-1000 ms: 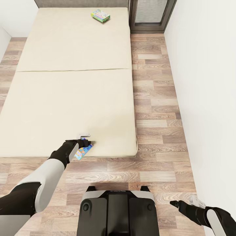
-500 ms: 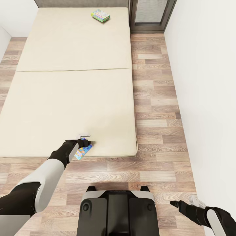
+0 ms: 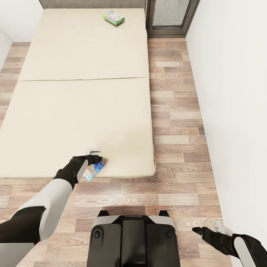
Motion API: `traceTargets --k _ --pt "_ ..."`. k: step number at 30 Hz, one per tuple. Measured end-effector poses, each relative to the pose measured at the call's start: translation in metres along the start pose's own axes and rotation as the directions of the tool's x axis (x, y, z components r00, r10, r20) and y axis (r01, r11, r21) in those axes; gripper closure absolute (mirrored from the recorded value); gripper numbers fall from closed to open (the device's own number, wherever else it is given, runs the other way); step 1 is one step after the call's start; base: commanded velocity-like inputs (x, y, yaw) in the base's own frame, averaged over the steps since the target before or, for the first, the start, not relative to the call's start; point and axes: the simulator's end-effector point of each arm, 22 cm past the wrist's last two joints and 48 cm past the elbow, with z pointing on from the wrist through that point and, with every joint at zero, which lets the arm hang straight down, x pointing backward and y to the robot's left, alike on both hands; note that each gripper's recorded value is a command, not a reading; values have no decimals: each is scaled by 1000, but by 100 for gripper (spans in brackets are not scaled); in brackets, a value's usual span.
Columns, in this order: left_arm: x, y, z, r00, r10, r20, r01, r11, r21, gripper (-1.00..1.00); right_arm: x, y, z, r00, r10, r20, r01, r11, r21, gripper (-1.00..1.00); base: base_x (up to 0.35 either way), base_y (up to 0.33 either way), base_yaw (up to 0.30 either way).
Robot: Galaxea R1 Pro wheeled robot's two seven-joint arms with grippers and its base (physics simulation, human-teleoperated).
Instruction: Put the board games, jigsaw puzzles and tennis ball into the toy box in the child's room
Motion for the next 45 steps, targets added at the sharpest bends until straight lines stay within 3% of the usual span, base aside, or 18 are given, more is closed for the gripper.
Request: traceTargets --k 9,22,28,34,39,45 --pt "-25 6 -7 999 -7 52 7 1000 -10 -100 0 0 0 1000 0 0 0 1000 0 -100 0 0 0" --pt "-48 37 -15 995 -23 100 27 999 -43 -100 -1 0 0 1000 0 1 0 1000 -1 -100 0 0 0" --pt "-54 63 -21 993 -72 91 78 995 -62 -100 -1 -1 0 1000 -1 1 1 1000 2 -100 0 0 0" --pt "-58 112 -33 987 -141 82 149 984 -99 -100 -4 -8 -3 1000 -6 4 6 1000 14 -100 0 0 0" --pt "-57 128 -39 983 -175 62 179 982 -63 -100 -5 -12 -3 1000 -6 2 6 1000 20 -100 0 0 0" --pt "-58 153 -52 981 -193 36 192 981 33 -100 -4 -14 -3 1000 -5 0 5 1000 23 -100 0 0 0"
